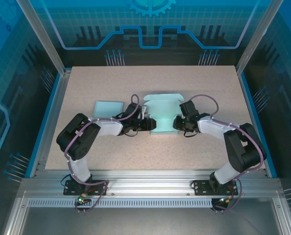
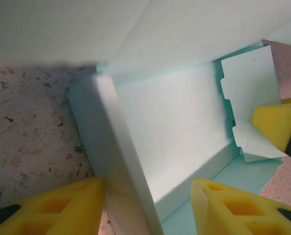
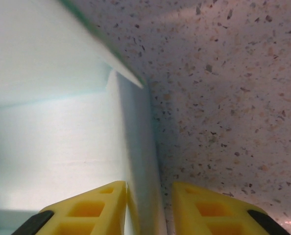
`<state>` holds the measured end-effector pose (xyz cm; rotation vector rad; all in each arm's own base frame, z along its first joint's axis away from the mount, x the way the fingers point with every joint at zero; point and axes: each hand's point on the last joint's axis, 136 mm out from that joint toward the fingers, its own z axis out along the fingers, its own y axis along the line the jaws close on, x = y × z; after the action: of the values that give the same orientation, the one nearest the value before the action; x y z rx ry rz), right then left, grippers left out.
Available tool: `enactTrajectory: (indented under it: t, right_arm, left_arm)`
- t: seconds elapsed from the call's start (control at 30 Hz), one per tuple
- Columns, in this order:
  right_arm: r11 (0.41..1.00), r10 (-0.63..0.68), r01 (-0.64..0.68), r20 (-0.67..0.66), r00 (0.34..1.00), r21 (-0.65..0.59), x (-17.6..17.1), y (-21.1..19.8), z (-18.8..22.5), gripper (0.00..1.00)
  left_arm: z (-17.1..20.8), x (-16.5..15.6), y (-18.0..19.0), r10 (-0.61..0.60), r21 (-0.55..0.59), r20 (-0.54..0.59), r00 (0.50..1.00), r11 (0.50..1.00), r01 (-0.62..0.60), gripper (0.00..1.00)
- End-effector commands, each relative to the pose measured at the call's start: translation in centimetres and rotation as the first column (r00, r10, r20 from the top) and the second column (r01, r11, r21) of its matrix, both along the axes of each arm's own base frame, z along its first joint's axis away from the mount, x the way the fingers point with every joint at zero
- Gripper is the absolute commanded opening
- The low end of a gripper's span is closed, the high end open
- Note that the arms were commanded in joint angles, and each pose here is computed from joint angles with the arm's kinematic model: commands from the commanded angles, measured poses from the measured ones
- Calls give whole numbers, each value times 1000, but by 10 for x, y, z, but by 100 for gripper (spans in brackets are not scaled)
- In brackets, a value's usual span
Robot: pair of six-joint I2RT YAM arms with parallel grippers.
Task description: Fold the paper box
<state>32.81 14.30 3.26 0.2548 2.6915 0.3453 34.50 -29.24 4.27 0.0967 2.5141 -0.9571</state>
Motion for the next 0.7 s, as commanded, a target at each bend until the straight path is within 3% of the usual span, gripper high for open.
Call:
enactTrajectory:
  t: [0.0, 0.23, 0.47, 0.67]
  right_arm:
    - [993, 23, -28, -47, 999, -116, -6, -7, -12, 29]
    - [942, 58, -85, -92, 994, -326, -1, -10, -20, 15]
    - [794, 54, -142, -164, 985, -591, -5, -14, -23, 18]
    - [705, 67, -219, -244, 967, -674, -10, -7, -36, 10]
  left_arm:
    - [7, 4, -6, 11, -24, 9, 1000, 1000, -11, 51]
    - [10, 6, -2, 32, -19, 21, 999, 999, -32, 51]
    - [12, 8, 2, 63, -13, 28, 998, 998, -62, 50]
    - [20, 9, 23, 163, 17, 63, 985, 986, -165, 50]
